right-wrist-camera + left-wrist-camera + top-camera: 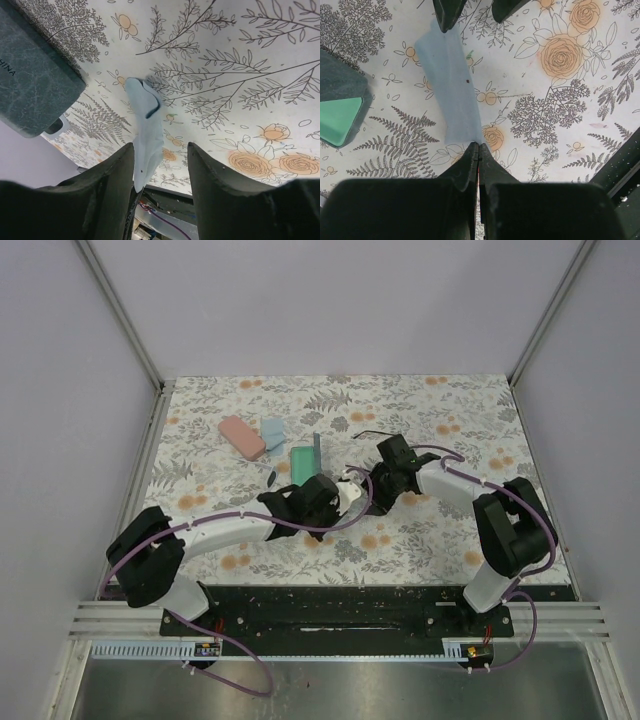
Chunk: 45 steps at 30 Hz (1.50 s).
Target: Organize the sunglasses
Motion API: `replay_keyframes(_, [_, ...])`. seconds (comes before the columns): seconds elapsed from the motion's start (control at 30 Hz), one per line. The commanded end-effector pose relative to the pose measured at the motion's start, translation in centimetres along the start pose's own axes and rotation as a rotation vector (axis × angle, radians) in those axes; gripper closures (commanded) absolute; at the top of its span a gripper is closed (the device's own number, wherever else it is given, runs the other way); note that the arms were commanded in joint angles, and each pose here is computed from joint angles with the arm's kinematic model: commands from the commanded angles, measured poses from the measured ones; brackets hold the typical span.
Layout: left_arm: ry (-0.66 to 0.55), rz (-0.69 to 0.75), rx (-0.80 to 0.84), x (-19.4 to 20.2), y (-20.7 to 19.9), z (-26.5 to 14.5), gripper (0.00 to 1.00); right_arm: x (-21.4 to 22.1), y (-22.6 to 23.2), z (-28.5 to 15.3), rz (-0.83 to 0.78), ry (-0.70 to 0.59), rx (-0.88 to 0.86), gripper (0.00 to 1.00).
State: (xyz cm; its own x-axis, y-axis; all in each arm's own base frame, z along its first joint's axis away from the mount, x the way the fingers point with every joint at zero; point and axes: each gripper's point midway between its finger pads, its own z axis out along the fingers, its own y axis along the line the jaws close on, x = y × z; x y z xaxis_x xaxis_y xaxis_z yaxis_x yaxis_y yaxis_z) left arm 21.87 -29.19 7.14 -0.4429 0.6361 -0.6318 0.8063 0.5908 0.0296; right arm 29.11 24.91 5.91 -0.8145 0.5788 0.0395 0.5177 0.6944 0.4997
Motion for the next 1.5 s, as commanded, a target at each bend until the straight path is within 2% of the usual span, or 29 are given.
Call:
replay_keyframes(0.0, [-0.041, -0.002, -0.003, -1.6, -0.3, -0.1, 1.0, 0.1, 1.3, -1.2, -0.004, -0.012, -0.105, 0.44])
replay_keyframes(0.4, [-0.009, -0.021, 0.061, -0.4, -3.0, 0.9, 1.0, 0.7, 0.0, 0.4, 0.01, 0.019, -0.099, 0.45])
replay_keyframes(0.83, [0.043, -0.011, 0.085, 1.3, -4.8, 2.0, 1.0, 1.1, -4.1, 0.0, -0.007, -0.035, -0.045, 0.48])
replay_keyframes(1.33, [0.026, -0.031, 0.089, 0.6, -5.1, 1.7, 1.0, 1.1, -4.2, 2.4, -0.008, -0.002, -0.048, 0.66])
replay_keyframes(1.4, [0.026, -0.03, 0.09, 0.5, -5.2, 1.8, 1.0, 1.0, -4.2, 2.6, -0.015, 0.003, -0.041, 0.76])
replay_keyframes(1.47, [0.027, -0.031, 0.089, 0.5, -5.1, 1.8, 1.0, 1.0, -4.3, 2.8, -0.021, 0.003, -0.026, 0.81])
